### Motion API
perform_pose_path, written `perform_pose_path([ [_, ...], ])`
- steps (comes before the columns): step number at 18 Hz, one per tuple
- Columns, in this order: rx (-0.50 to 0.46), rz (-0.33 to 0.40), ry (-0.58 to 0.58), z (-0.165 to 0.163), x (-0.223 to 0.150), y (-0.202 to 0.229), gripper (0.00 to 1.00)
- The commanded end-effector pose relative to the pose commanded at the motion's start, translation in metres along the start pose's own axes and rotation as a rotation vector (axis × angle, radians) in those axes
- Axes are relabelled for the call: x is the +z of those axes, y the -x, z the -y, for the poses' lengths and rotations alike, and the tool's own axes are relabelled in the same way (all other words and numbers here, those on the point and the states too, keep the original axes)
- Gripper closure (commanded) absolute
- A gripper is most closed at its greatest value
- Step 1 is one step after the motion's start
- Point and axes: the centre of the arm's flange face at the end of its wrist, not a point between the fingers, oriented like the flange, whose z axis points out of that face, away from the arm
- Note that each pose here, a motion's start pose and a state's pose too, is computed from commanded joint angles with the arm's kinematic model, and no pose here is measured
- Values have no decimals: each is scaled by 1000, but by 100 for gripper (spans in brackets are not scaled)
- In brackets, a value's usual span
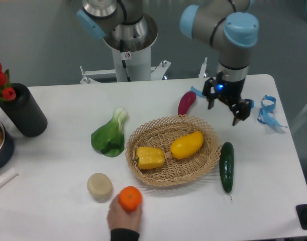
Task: Pick up the yellow pepper from the basket
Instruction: 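Move the open gripper over the wicker basket toward the yellow bell pepper, then lower the open gripper down onto the yellow bell pepper in the basket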
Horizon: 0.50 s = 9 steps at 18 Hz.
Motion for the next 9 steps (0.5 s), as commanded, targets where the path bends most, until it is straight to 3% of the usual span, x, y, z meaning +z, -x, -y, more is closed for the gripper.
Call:
perform_pose_path([
  [3,18,-3,-16,39,1,-6,0],
  [9,83,-46,-13,76,29,-9,0],
])
